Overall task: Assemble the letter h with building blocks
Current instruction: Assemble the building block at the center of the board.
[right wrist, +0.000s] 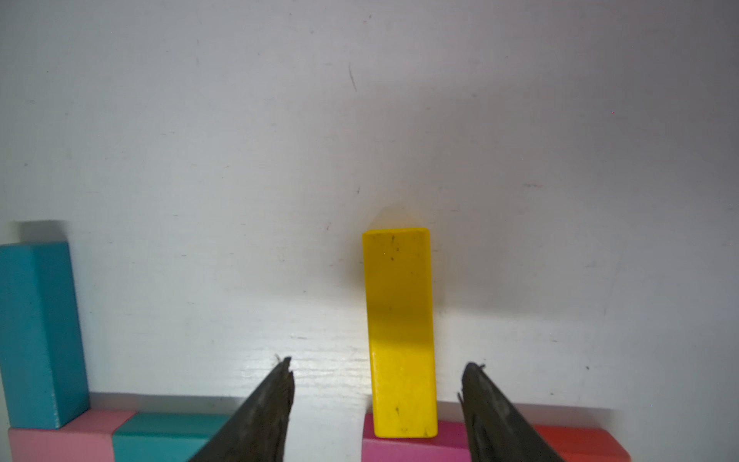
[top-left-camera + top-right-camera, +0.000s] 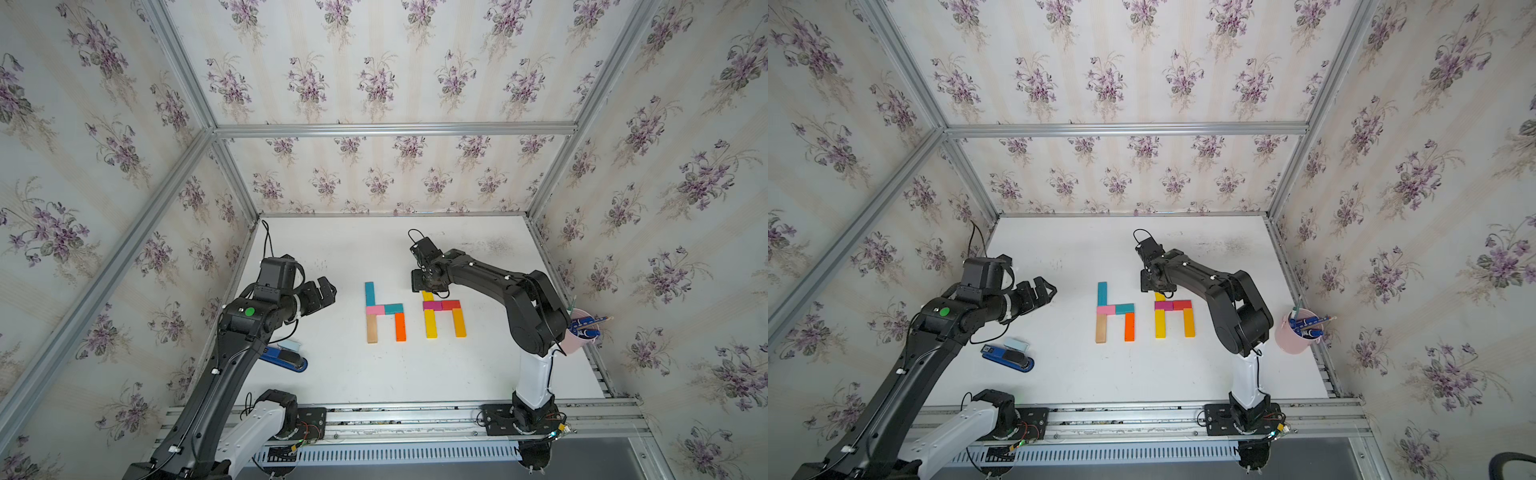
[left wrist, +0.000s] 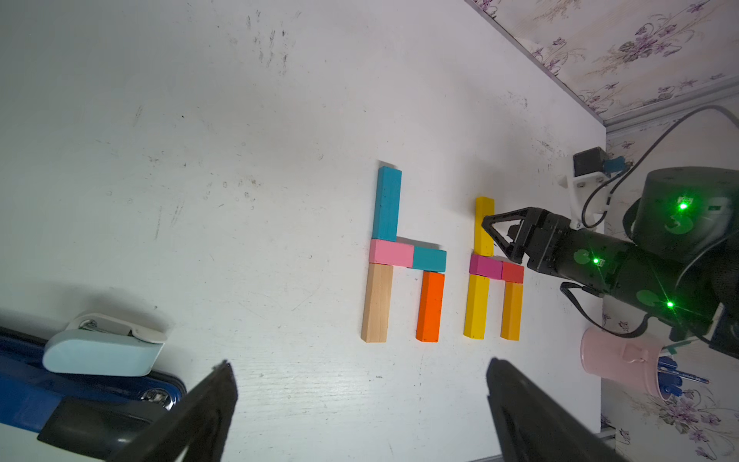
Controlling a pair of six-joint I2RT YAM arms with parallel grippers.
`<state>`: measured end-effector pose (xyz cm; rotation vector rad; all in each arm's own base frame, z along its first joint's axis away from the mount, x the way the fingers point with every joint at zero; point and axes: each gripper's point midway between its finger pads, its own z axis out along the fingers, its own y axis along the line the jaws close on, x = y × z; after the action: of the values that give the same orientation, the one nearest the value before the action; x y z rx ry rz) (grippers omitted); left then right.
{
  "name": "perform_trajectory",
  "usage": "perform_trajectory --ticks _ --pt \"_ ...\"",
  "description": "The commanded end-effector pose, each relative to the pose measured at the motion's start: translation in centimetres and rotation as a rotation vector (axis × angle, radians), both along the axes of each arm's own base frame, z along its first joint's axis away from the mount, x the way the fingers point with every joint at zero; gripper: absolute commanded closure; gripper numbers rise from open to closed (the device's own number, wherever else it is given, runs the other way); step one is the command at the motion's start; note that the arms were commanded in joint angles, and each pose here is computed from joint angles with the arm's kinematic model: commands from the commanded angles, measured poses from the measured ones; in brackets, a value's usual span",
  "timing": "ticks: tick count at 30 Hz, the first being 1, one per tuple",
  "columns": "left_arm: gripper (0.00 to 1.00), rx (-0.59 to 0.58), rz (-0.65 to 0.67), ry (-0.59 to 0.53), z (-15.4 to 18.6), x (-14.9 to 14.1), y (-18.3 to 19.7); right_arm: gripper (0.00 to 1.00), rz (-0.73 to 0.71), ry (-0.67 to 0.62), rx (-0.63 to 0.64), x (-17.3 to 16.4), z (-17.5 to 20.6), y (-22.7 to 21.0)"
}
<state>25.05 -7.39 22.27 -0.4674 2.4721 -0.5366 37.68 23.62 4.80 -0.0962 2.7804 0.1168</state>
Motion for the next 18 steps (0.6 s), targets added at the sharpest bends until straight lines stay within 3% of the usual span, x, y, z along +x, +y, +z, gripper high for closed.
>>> perform_trajectory --ticks 1,12,18 --pt "0.00 -0.006 -0.002 -0.028 0.7 0.3 -0.1 0.30 0.002 0.050 -0.027 -0.7 -1.4 -0.3" --pt "0.00 -0.007 -0.004 -0.026 0.6 0.5 -0.1 0.31 -0.010 0.084 -0.038 -1.5 -3.2 -0.6" --pt "0.00 -0.010 -0.003 -0.018 0.3 0.5 -0.2 0.42 -0.005 0.092 -0.031 -1.8 -3.4 -0.4"
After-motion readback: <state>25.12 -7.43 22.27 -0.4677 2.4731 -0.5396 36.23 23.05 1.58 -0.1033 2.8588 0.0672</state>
